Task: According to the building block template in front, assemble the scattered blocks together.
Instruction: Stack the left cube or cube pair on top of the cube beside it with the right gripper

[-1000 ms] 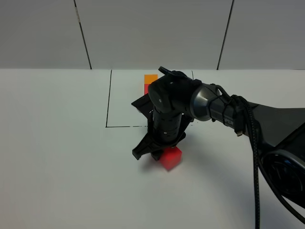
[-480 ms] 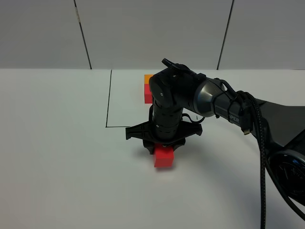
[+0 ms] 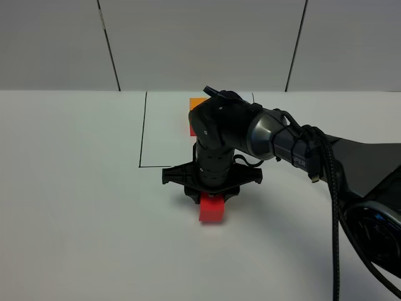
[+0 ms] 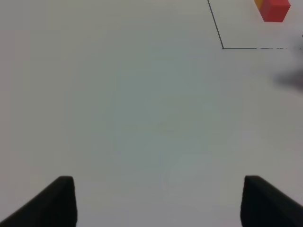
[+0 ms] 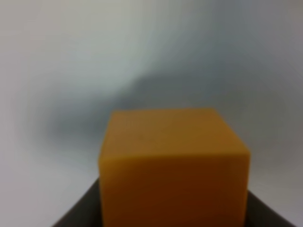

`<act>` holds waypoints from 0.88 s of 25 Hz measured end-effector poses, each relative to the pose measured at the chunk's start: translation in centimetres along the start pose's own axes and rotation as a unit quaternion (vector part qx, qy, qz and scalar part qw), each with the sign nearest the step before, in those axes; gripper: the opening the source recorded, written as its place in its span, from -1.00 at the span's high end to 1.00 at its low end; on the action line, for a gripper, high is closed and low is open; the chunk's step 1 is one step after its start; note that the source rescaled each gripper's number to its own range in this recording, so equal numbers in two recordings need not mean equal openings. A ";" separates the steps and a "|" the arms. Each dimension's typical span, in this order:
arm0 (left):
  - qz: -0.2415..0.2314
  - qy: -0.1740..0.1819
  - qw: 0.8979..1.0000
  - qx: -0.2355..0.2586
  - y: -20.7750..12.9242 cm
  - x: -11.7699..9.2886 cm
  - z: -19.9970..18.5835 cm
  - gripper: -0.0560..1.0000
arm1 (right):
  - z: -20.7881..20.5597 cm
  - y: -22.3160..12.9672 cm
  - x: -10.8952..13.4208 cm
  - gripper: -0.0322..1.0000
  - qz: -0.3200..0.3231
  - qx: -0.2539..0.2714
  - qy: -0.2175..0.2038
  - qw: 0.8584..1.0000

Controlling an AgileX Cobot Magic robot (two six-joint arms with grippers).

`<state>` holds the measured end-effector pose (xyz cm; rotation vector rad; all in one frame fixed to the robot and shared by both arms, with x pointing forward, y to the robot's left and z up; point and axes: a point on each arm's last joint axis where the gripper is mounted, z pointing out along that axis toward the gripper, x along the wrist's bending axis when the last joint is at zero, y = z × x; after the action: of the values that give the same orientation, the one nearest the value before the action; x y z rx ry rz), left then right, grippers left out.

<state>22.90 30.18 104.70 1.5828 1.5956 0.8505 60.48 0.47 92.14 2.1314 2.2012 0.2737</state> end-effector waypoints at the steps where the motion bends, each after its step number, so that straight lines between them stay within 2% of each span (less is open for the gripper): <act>1: 0.000 0.000 1.000 0.000 0.0 0.0 0.0 -0.18 | 0.3 -0.1 0.1 0.93 -0.002 0.001 -0.003 1.000; 22: 0.000 0.000 1.000 0.000 0.0 0.0 0.0 -0.18 | 2.7 -0.6 0.2 0.93 -0.003 0.009 -0.023 1.000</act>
<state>22.90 30.18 104.70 1.5828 1.5956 0.8505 60.36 0.91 89.38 2.1176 2.1932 0.2045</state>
